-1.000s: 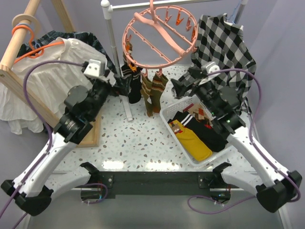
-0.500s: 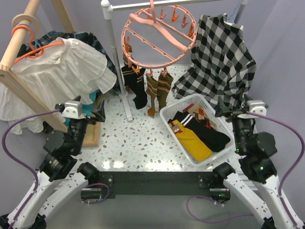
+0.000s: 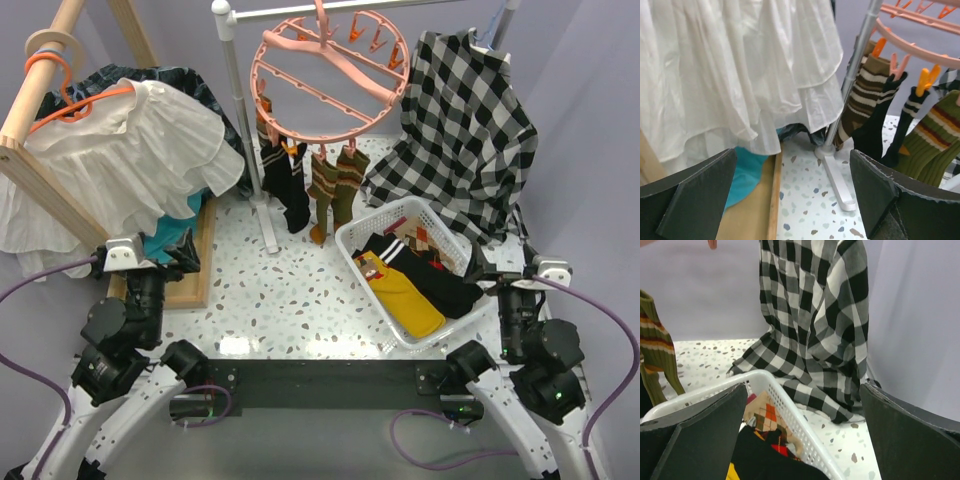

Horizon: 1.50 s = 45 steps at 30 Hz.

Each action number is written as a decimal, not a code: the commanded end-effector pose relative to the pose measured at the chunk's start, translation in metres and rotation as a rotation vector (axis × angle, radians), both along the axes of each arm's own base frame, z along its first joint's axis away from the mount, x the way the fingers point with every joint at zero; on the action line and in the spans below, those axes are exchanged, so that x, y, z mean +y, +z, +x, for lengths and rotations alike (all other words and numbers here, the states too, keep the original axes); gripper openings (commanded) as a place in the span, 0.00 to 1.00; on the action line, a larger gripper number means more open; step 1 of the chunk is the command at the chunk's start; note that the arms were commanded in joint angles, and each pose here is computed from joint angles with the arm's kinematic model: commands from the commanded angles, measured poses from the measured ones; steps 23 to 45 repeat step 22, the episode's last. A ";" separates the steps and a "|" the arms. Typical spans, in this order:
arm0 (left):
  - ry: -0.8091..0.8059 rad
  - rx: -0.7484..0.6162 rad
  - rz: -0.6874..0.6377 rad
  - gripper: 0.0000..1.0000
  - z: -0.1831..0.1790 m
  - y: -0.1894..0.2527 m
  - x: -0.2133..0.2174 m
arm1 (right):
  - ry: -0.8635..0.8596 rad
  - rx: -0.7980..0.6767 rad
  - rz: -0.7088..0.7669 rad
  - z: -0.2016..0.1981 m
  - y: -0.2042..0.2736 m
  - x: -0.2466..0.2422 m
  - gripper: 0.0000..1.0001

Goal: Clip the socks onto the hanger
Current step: Reset both arms

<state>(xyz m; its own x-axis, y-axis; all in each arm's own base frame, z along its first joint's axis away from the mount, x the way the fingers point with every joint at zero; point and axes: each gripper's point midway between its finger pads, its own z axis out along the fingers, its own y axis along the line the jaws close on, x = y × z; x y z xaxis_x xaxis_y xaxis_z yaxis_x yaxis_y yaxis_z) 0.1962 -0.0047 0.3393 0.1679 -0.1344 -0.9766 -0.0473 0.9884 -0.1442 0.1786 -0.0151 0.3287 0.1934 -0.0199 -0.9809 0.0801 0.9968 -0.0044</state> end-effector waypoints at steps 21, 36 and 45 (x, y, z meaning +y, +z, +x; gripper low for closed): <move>0.107 0.137 -0.132 1.00 -0.009 -0.051 0.019 | 0.043 0.090 0.116 -0.008 -0.043 0.006 0.99; 0.106 0.134 -0.134 1.00 -0.009 -0.050 0.018 | 0.045 0.088 0.117 -0.008 -0.042 0.006 0.99; 0.106 0.134 -0.134 1.00 -0.009 -0.050 0.018 | 0.045 0.088 0.117 -0.008 -0.042 0.006 0.99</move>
